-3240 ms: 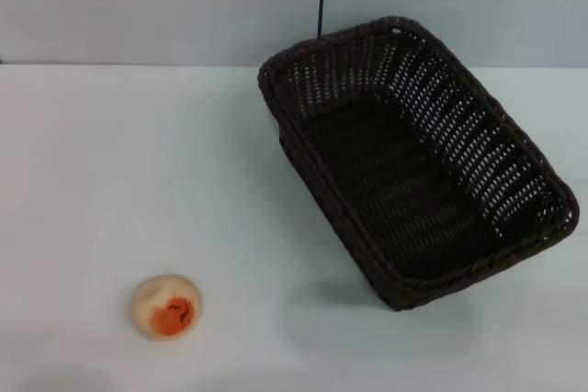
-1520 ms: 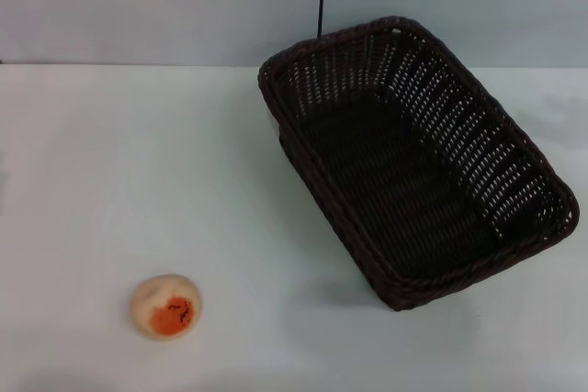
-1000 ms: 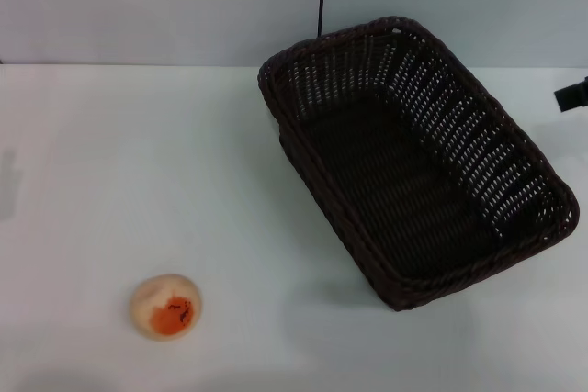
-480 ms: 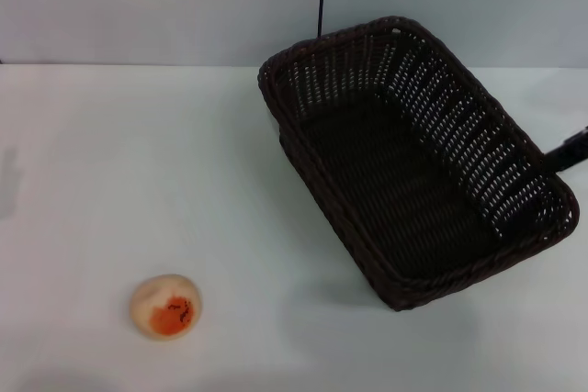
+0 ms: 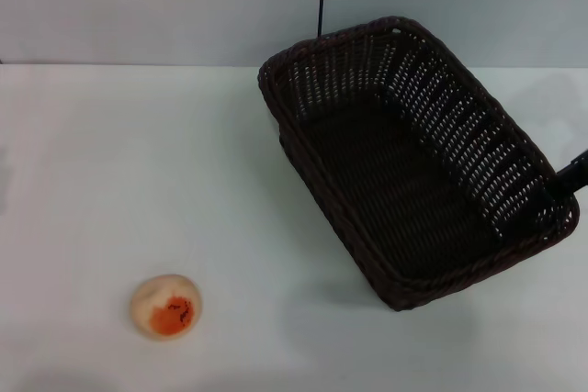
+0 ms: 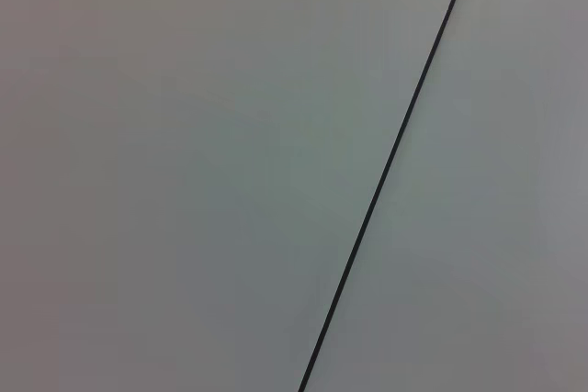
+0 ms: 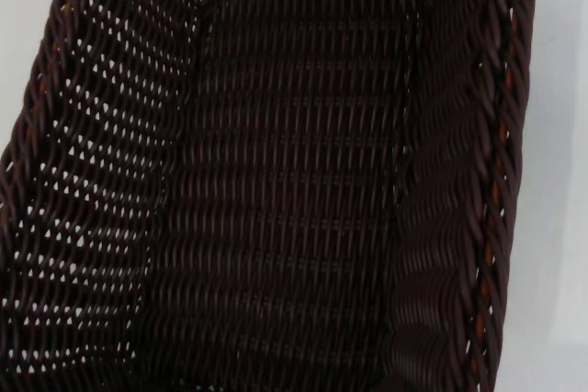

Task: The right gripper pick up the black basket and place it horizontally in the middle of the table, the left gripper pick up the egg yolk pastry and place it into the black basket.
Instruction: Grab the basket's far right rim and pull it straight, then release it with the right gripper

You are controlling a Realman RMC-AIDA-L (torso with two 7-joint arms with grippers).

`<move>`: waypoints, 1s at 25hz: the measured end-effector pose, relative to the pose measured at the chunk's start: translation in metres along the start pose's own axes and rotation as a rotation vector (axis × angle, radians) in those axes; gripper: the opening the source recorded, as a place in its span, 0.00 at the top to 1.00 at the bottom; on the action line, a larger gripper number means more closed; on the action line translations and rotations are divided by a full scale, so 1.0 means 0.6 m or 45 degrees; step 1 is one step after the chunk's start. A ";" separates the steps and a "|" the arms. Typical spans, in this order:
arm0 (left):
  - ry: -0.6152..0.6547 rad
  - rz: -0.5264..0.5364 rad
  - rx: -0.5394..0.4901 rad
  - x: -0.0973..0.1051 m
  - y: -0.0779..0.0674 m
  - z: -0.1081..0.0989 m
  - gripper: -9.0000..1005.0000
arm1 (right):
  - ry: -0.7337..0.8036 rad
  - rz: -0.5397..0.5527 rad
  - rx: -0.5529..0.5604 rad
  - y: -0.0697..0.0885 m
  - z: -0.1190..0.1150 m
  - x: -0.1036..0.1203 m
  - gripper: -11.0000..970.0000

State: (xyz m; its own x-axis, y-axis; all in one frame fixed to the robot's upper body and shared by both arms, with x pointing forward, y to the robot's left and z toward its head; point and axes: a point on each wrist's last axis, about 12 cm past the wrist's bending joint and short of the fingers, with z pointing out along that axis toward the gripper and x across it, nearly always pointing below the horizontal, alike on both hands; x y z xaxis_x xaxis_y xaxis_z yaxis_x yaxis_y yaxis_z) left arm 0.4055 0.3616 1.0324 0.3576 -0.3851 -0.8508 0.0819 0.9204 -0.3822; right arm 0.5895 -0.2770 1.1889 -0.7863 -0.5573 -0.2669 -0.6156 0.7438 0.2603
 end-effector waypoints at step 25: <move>0.006 -0.027 0.006 0.003 -0.002 0.005 0.30 | -0.030 -0.002 -0.079 0.000 0.050 0.024 0.73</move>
State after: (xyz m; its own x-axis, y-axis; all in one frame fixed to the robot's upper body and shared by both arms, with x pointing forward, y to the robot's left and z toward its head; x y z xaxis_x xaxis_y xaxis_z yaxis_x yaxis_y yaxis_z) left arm 0.4089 0.3601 1.0325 0.3513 -0.4048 -0.8442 0.0937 0.9124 -0.3985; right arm 0.5800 -0.2738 1.1573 -0.7840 -0.5492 -0.2892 -0.6198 0.7182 0.3164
